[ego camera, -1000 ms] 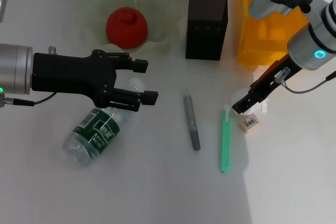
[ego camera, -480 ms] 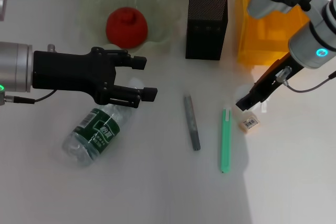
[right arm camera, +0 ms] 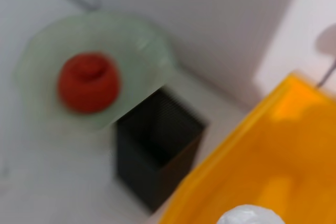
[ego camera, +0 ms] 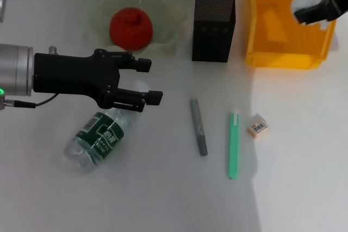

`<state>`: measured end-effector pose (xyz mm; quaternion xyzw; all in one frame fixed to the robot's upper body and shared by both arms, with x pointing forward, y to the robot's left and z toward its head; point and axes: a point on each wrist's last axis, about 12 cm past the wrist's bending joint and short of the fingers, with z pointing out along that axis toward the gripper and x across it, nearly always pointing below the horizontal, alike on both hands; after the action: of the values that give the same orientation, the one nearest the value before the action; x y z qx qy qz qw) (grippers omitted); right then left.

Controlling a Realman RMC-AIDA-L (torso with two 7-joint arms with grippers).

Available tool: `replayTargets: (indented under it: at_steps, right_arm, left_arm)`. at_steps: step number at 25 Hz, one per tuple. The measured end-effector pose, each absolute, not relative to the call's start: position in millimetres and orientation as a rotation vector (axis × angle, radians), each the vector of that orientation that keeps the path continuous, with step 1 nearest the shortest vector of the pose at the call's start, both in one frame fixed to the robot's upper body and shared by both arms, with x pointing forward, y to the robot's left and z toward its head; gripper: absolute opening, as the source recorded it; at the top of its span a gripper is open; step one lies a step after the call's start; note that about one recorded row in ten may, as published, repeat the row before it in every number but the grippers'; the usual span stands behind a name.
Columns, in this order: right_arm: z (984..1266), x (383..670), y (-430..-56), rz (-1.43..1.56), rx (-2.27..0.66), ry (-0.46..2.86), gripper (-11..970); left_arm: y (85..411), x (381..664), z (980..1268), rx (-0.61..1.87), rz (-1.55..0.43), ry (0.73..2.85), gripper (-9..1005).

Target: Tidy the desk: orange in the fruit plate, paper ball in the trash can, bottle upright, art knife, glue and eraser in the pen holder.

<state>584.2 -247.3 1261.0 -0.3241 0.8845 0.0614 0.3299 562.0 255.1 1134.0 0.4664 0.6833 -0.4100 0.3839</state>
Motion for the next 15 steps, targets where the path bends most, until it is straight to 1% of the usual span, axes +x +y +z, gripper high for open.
replayTargets:
  at_steps: [2, 3, 4, 5, 9, 12, 15]
  right_arm:
    - [1259, 590, -262, 0.116, -0.784, 2.260, 535]
    - [1254, 594, -268, 0.098, -0.762, 2.233, 535]
    - [1242, 601, -278, 0.097, -0.741, 2.191, 536]
    - [1242, 601, -278, 0.097, -0.741, 2.191, 536]
    - [1217, 613, -287, 0.220, -0.723, 2.130, 537]
    - [1212, 616, -290, 0.235, -0.702, 2.116, 538]
    - [1209, 618, -292, 0.234, -0.689, 2.112, 631]
  left_arm:
    - [255, 561, 1133, 1.187, -1.046, 1.743, 844]
    - [255, 561, 1133, 1.187, -1.046, 1.743, 844]
    - [256, 561, 1133, 1.184, -1.047, 1.744, 843]
    - [255, 560, 1132, 1.182, -1.052, 1.743, 843]
    - [251, 560, 1132, 1.181, -1.061, 1.741, 843]
    - [251, 561, 1132, 1.179, -1.065, 1.744, 843]
    - [250, 561, 1133, 1.176, -1.069, 1.748, 843]
